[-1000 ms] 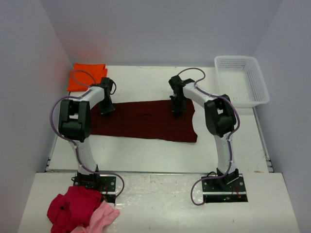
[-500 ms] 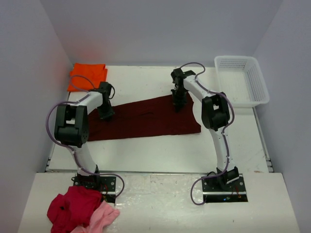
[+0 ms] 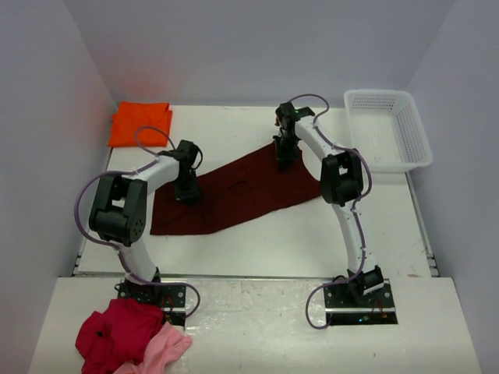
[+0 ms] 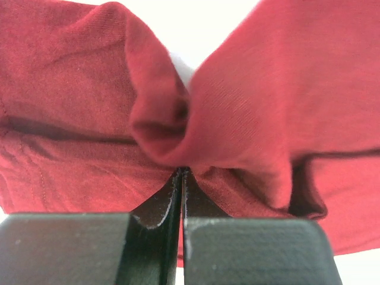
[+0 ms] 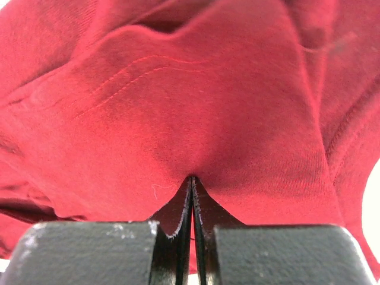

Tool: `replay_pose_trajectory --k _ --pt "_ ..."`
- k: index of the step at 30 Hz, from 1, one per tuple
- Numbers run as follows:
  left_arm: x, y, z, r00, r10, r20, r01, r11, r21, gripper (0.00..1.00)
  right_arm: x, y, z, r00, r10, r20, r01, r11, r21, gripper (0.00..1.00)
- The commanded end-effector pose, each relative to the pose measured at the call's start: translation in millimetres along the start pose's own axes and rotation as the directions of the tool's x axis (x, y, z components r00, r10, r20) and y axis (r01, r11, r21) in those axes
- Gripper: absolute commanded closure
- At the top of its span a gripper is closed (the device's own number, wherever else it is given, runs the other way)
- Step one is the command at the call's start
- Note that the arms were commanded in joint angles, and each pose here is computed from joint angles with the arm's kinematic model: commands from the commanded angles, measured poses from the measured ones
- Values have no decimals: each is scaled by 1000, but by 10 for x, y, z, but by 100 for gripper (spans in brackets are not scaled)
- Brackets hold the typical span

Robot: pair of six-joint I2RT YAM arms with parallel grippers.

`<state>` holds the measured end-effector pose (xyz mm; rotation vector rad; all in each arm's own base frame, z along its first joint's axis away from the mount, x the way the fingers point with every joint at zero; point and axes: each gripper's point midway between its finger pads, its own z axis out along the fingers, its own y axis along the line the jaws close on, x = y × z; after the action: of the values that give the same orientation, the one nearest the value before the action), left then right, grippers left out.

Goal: Fold and stack the t-shirts
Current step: Rotate the tshirt 90 degrees

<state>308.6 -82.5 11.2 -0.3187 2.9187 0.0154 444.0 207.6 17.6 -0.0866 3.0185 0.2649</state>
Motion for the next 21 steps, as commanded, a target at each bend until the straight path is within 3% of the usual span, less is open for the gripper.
replay_pose_trajectory --k 1,10,21 --pt "684 -151 153 971 64 -231 -49 996 70 100 -190 138 27 998 -24 58 27 998 -62 100" --pt "964 -367 72 954 122 -273 -91 988 124 100 -425 161 6 990 -69 124 79 994 -77 100" --pt "1627 -1257 -36 875 325 -357 -228 930 287 100 -667 273 -58 976 -89 196 128 973 -193 98"
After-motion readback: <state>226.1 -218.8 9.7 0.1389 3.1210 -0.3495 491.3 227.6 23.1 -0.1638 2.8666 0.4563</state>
